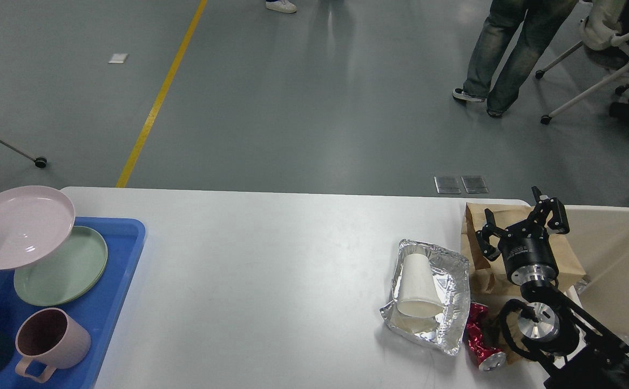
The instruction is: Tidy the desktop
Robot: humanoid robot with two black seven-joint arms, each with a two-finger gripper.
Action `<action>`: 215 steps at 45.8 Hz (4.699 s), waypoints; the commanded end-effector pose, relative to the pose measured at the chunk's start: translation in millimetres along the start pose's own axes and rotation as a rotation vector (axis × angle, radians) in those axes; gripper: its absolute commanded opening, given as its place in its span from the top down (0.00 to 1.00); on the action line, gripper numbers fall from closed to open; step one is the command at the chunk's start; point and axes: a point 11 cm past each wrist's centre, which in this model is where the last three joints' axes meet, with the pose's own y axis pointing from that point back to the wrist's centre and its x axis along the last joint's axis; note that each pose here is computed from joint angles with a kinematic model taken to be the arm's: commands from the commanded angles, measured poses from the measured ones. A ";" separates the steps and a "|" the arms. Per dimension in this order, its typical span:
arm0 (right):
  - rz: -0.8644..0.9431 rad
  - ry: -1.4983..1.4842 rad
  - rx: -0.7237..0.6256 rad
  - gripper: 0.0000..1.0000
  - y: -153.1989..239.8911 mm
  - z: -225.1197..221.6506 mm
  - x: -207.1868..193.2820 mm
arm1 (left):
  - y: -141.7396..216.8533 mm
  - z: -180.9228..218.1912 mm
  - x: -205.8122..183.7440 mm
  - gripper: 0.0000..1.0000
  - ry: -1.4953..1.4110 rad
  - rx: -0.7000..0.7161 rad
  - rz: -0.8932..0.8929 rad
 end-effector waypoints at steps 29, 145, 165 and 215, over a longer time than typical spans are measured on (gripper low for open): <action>0.000 0.001 0.000 0.00 0.0 0.0 -0.1 | -61.6 -6.5 -38.5 1.00 -0.102 0.050 0.054; -0.001 -0.002 0.000 0.00 0.0 0.0 -0.1 | -31.0 92.3 -186.0 0.04 1.335 -1.218 -0.600; 0.000 0.001 0.000 0.00 0.0 0.0 -0.1 | -32.6 87.1 -190.0 0.04 1.355 -1.231 -0.611; 0.003 0.002 0.001 0.00 -0.8 -0.5 0.9 | -39.9 90.1 -229.2 0.04 1.274 -1.155 -0.715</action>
